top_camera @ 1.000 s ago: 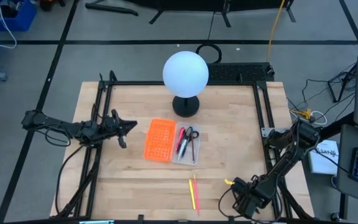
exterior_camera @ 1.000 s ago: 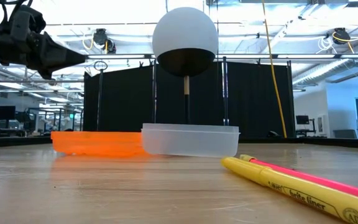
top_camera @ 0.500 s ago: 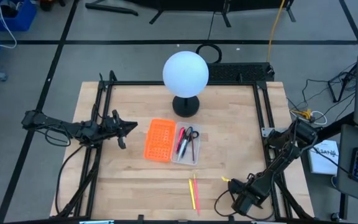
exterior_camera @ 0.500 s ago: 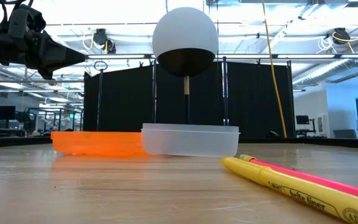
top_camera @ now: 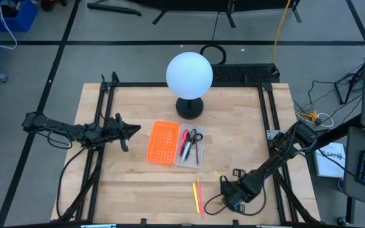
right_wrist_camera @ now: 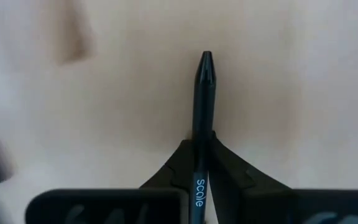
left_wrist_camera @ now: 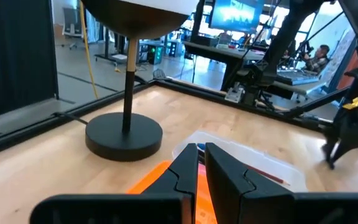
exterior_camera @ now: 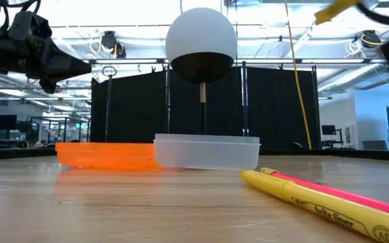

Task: Pick & place school supplies into a supply box
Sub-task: Put the black pen into the supply box

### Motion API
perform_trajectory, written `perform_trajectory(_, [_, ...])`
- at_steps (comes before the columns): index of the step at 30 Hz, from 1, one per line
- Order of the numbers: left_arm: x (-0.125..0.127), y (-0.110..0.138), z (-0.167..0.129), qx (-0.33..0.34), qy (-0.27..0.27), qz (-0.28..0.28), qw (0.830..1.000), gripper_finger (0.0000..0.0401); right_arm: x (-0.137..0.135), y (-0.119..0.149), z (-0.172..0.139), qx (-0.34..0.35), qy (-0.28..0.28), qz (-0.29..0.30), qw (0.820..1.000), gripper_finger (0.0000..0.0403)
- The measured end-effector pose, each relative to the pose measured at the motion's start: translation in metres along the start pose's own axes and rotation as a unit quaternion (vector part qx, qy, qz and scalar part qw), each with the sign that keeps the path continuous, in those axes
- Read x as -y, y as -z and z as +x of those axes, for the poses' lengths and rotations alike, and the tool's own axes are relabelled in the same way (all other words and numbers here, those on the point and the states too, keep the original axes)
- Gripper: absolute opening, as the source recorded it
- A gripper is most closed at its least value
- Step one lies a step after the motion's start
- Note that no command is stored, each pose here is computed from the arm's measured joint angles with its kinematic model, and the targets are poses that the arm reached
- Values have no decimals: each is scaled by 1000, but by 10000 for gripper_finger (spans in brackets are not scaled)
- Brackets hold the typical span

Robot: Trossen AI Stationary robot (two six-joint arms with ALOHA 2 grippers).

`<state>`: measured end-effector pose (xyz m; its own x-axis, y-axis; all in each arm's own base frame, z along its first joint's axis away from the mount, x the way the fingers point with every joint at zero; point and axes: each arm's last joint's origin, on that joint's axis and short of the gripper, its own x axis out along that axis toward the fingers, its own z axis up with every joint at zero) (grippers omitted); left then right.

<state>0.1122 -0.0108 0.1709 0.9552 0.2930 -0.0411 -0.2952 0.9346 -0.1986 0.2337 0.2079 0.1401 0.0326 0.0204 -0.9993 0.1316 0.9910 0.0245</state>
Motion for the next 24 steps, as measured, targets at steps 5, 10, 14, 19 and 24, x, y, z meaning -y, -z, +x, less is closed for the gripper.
perform_trajectory(5, [0, 0, 0, 0, 0, 3, 1000, 35, 9, -16, -14, 14, 46, -54, 997, 21])
perform_trajectory(10, [0, 2, 0, -10, -2, -7, 1000, 35, 19, -26, -21, -5, 52, -84, 995, 21])
perform_trajectory(14, [-1, 5, 0, -23, -6, -12, 1000, 35, 28, -32, -22, -12, 64, -111, 992, 21])
perform_trajectory(19, [-1, 5, 0, -26, -2, -23, 999, 35, 35, -37, -23, -9, 84, -174, 981, 21])
perform_trajectory(24, [0, 5, 0, -28, 6, -25, 999, 35, 35, -47, -38, 18, 129, -262, 956, 21])
